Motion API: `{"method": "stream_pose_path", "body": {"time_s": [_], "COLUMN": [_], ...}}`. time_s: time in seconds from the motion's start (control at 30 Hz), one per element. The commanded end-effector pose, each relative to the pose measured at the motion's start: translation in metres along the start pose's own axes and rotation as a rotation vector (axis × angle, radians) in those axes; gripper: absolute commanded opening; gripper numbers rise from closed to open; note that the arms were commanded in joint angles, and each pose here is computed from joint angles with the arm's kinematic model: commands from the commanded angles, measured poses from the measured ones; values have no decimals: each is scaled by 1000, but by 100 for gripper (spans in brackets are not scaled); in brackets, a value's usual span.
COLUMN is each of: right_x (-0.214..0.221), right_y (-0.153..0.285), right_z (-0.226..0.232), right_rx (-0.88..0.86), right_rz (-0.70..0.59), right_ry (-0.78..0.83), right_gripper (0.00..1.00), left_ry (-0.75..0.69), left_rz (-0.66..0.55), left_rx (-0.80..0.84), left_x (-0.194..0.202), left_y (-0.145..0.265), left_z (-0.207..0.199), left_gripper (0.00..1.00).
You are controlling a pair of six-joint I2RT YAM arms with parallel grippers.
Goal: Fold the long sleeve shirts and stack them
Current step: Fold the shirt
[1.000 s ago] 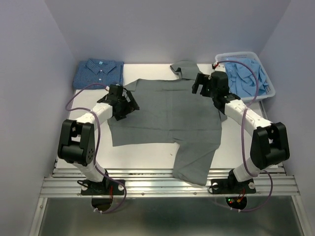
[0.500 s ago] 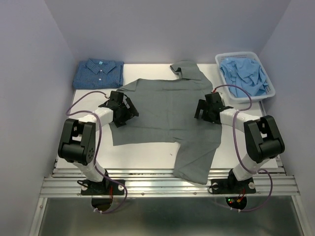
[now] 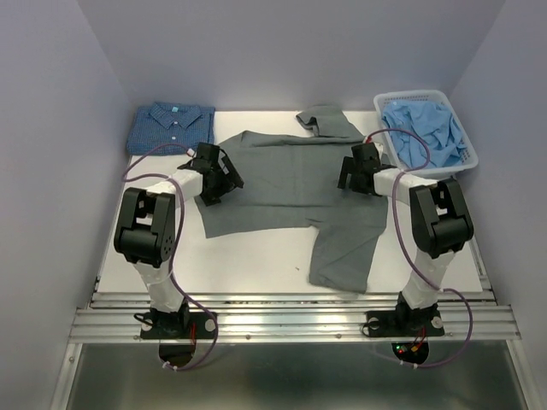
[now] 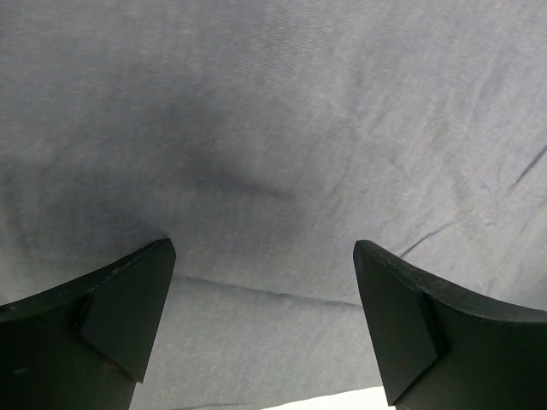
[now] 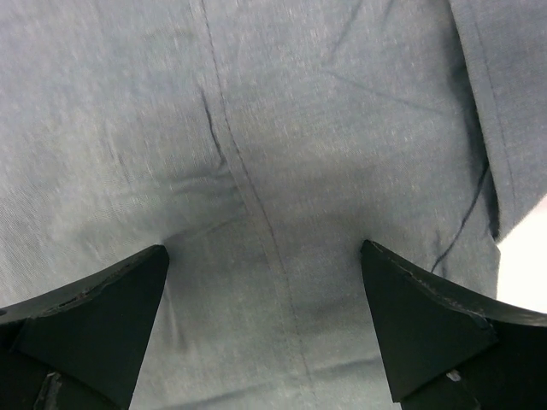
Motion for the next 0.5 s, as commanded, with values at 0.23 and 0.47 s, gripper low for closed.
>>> {"method": "stream_pose_path", "body": {"time_s": [0.23,0.47], "right_x": [-29,-7], "right_y": [107,164], "right_z": [-27,-95], "right_rx": [-44,105], "right_rz": [-99,-161], "right_ry": [-84,-217], "right_gripper": [100,100], "left_ry": [95,220], "left_rz": [-154,-25], "left_rx": [-265,-363], "left_x": [-2,65], "left_y": [96,98], "left_z": [53,108], "left_gripper": [99,99]}}
Point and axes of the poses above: each gripper's point midway between its finger pads, its own y axis back along the fingers, its own z axis along the line the jaws close on, x = y × z, the point moved 1 cm from there along y, back along the fingers, and after that the axes turned 14 degrees about -y, right-handed, at the moved point
